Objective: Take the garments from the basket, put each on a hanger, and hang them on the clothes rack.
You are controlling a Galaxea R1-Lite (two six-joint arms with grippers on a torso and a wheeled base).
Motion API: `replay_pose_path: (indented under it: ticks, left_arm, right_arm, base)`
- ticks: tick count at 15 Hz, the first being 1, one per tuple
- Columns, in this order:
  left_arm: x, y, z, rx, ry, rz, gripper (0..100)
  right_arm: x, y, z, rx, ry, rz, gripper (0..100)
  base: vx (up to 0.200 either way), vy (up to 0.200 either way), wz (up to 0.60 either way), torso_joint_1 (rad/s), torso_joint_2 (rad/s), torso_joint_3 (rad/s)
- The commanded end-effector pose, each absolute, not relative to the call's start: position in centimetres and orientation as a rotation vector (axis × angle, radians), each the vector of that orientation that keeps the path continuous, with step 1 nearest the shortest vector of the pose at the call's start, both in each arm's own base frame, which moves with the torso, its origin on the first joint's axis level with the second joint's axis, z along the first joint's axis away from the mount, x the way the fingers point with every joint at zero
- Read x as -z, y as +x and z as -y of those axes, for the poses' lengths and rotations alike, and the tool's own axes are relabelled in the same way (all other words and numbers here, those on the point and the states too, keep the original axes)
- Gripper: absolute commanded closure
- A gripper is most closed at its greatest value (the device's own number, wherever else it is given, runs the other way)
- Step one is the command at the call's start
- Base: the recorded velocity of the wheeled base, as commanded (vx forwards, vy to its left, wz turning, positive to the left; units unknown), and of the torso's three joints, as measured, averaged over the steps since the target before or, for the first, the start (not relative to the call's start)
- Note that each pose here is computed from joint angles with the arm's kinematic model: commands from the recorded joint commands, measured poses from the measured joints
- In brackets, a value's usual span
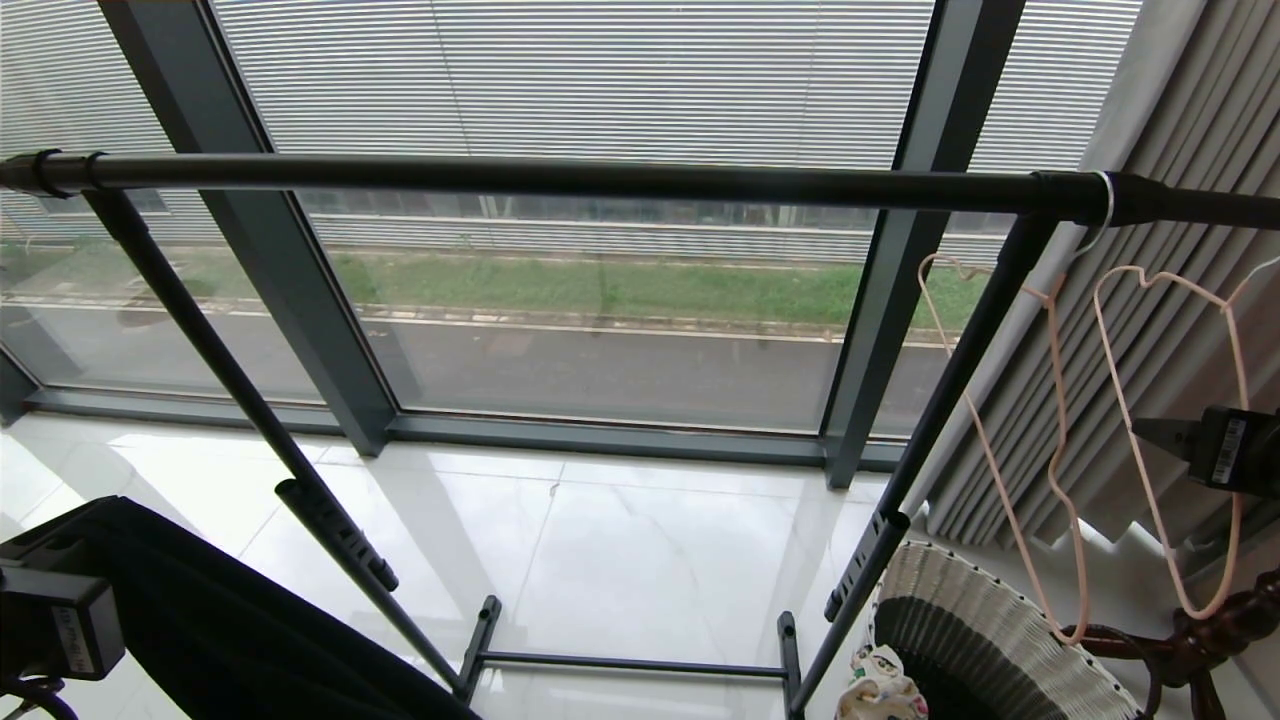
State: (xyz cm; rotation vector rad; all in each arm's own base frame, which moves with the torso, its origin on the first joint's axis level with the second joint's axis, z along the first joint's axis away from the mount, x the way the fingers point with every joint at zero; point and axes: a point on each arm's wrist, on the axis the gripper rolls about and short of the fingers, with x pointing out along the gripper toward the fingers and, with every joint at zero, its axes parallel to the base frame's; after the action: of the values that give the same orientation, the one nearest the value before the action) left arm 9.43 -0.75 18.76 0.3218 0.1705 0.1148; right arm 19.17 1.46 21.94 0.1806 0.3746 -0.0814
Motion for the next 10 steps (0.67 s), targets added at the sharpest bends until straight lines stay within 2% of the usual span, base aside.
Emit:
replay_pose_path:
  ticks: [1,10]
  left_arm:
    - [-18.78,9.41,0.74,-0.115,0.322,-0.169,100]
    - [-18.78,9.41,0.74,-0.115,0.322,-0.169,100]
  right_arm:
    - [-21.90,19.15,-1.44,0.082,0.180,-0.375,100]
    - [-22.30,18.71,-1.40,0.081,0.183,-0.353,100]
  base:
    - [0.000,0.000,0.00,0.000,0.00,0.000]
    - [0.000,0.000,0.00,0.000,0.00,0.000]
